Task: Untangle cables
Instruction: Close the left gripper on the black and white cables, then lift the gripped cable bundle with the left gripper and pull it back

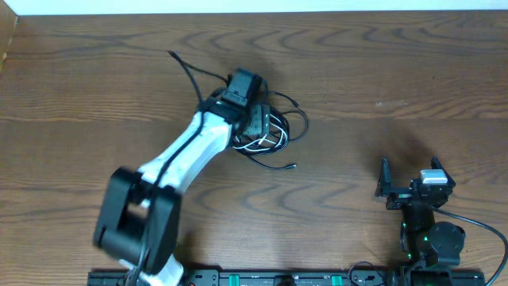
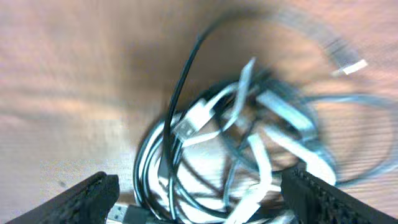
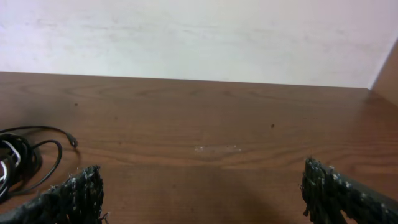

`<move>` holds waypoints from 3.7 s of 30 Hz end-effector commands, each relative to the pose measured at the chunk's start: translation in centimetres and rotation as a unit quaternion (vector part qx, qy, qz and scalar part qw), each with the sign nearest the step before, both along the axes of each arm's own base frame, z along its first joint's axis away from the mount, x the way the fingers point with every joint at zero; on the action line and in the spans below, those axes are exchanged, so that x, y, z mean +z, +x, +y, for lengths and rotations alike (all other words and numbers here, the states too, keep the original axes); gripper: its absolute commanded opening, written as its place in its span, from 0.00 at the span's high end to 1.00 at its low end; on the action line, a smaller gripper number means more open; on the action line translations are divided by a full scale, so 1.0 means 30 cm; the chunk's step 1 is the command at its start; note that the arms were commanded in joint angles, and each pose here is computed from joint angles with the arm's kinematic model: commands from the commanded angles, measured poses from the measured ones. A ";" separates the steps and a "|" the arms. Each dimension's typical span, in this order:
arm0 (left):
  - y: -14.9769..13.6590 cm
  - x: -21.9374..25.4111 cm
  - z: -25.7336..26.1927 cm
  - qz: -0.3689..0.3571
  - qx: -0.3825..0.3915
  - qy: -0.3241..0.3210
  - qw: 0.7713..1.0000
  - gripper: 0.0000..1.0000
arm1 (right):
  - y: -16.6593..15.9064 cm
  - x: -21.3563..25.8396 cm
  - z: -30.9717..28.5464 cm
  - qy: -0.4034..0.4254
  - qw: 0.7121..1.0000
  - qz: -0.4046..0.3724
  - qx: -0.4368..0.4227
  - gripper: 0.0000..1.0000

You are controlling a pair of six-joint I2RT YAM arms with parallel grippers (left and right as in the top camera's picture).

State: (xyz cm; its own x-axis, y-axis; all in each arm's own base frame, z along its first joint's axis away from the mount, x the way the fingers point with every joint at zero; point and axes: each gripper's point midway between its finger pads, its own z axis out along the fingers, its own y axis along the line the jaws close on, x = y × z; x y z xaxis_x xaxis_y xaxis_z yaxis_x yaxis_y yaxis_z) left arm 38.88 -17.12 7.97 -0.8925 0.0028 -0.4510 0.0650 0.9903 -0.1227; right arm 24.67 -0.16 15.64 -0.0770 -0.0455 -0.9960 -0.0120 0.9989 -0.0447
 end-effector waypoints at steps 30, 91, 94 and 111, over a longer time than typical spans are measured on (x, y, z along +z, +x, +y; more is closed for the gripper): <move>-0.025 -0.314 -0.017 0.086 -0.038 0.026 0.995 0.92 | -0.001 0.002 0.006 -0.006 1.000 -0.002 0.004 0.01; -0.272 0.304 -0.230 0.113 0.001 -0.272 0.956 0.93 | -0.001 0.002 0.006 -0.006 1.000 -0.002 0.004 0.01; -0.279 0.349 -0.225 0.097 -0.004 -0.279 0.955 0.93 | -0.001 0.002 0.006 -0.006 1.000 -0.002 0.004 0.01; -0.302 0.404 -0.213 0.056 -0.066 -0.262 0.961 0.93 | -0.001 0.002 0.006 -0.006 1.000 -0.002 0.004 0.01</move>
